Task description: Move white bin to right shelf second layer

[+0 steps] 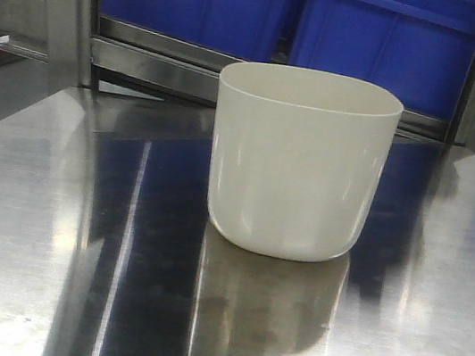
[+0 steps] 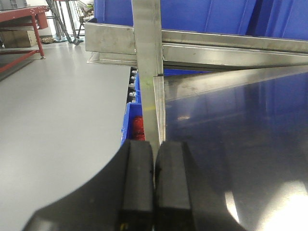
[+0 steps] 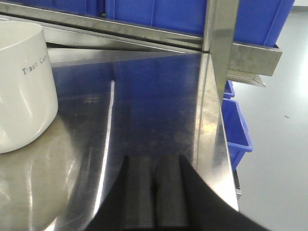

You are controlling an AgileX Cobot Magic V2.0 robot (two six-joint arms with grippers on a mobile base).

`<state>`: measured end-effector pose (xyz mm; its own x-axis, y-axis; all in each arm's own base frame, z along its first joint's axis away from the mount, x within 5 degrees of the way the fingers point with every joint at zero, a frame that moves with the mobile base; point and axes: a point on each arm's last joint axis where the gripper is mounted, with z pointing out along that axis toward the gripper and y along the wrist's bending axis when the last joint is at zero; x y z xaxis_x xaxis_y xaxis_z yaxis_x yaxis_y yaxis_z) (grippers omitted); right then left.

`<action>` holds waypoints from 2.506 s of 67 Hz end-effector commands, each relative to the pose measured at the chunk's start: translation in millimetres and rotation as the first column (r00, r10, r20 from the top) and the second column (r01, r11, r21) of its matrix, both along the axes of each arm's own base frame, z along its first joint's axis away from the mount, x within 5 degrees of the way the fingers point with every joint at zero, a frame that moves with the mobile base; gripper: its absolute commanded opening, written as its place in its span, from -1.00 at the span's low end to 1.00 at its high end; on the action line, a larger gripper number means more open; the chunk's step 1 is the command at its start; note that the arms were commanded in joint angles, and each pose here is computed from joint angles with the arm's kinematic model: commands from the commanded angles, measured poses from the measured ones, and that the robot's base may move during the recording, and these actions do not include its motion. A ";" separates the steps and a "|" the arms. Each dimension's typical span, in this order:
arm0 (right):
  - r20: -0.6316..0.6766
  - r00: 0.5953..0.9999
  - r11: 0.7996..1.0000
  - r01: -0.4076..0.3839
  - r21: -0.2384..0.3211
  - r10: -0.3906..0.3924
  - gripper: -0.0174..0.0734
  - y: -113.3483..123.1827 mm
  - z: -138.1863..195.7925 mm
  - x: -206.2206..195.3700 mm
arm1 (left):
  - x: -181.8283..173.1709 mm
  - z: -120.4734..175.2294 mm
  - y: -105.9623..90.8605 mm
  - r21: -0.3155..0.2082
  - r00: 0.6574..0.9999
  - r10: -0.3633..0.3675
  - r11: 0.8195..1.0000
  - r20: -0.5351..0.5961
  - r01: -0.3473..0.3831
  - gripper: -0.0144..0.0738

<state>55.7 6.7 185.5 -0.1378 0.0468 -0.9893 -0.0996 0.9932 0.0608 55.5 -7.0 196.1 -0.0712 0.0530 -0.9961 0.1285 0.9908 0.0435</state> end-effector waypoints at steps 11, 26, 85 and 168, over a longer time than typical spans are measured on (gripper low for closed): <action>0.131 0.991 1.000 0.016 -0.009 -0.014 -0.49 -1.4 15.1 -1.3 | 0.7 -3.8 -0.5 -0.013 0.998 -0.007 1.000 0.063 0.008 -0.48; 0.162 0.987 1.000 0.019 -0.018 -0.016 -0.49 -1.7 17.8 -1.3 | 0.7 -3.8 -0.5 -0.013 0.998 -0.007 1.000 0.063 0.008 -0.48; -0.076 0.997 0.997 -0.012 0.074 0.018 -0.49 7.0 133.6 50.0 | 0.7 -3.8 -0.5 -0.013 0.998 -0.007 1.000 0.063 0.008 -0.48; -0.731 0.682 0.998 0.019 0.064 0.034 0.39 121.0 170.2 206.4 | 0.7 -3.8 -0.5 -0.013 0.998 -0.007 1.000 0.063 0.008 -0.48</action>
